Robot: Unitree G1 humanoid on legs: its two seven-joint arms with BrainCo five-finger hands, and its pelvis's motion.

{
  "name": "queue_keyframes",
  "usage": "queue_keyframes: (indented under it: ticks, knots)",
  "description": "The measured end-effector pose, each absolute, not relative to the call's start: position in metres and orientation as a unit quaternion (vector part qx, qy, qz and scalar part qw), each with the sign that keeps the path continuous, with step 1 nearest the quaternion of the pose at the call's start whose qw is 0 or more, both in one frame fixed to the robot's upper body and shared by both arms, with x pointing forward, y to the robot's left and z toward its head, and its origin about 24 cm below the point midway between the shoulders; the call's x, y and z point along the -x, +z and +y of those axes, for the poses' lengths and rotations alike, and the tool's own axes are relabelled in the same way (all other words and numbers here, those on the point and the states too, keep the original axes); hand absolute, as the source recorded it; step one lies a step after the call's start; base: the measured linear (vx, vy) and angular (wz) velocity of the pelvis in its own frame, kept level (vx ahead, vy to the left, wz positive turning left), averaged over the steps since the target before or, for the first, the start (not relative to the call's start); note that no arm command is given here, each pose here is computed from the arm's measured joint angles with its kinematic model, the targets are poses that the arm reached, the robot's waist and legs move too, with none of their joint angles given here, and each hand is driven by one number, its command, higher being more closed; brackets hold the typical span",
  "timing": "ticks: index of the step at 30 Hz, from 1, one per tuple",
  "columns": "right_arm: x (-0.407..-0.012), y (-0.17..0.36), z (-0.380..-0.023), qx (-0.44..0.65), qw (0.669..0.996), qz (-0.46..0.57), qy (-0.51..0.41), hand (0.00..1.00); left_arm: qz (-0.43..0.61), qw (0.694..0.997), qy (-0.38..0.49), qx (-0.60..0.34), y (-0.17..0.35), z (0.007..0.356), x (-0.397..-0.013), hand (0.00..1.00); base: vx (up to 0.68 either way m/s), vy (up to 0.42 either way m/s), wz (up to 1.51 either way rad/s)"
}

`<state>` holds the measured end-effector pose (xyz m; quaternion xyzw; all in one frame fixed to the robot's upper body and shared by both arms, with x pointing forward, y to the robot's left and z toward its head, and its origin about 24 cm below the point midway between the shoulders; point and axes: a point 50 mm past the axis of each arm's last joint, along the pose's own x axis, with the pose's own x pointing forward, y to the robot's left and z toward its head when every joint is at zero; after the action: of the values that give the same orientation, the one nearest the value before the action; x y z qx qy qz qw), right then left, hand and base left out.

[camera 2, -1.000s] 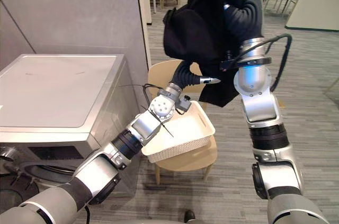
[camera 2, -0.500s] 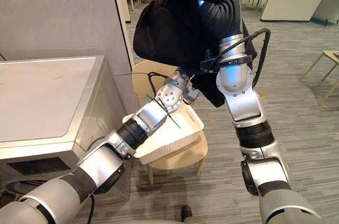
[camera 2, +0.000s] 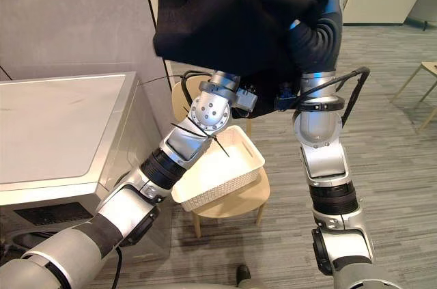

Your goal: Pick up the laundry basket with both hands and put the clothes into the washing machine.

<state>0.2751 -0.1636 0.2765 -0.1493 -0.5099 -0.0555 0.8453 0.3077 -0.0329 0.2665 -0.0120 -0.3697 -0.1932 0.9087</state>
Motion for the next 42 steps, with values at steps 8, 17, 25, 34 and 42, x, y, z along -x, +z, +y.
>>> queue_keyframes:
  ticks: [8,17,25,34,42]
  knots:
    - [-0.274,0.257,-0.18,0.156,0.861,-0.476,-0.082,1.0,-0.376,0.907,-0.189,0.011,0.263,-0.029,-0.304,1.0,0.0,-0.006,0.03]
    - [-0.252,0.23,-0.222,0.163,0.874,-0.429,-0.162,0.0,-0.336,0.927,-0.165,-0.007,0.23,-0.014,-0.311,1.0,0.0,0.0,0.0]
    - [-0.202,0.196,-0.268,0.188,0.872,-0.368,-0.263,0.0,-0.296,0.939,-0.169,-0.034,0.187,0.005,-0.301,1.0,-0.01,-0.003,-0.01]
    - [-0.149,0.105,-0.296,0.128,0.892,-0.168,-0.4,0.0,-0.162,0.984,-0.079,-0.013,0.103,0.072,-0.279,1.0,0.0,0.0,0.0]
    - [-0.101,-0.001,-0.256,0.023,0.925,0.083,-0.37,0.0,0.002,0.995,-0.093,0.045,0.026,0.085,-0.211,1.0,0.03,0.017,0.11]
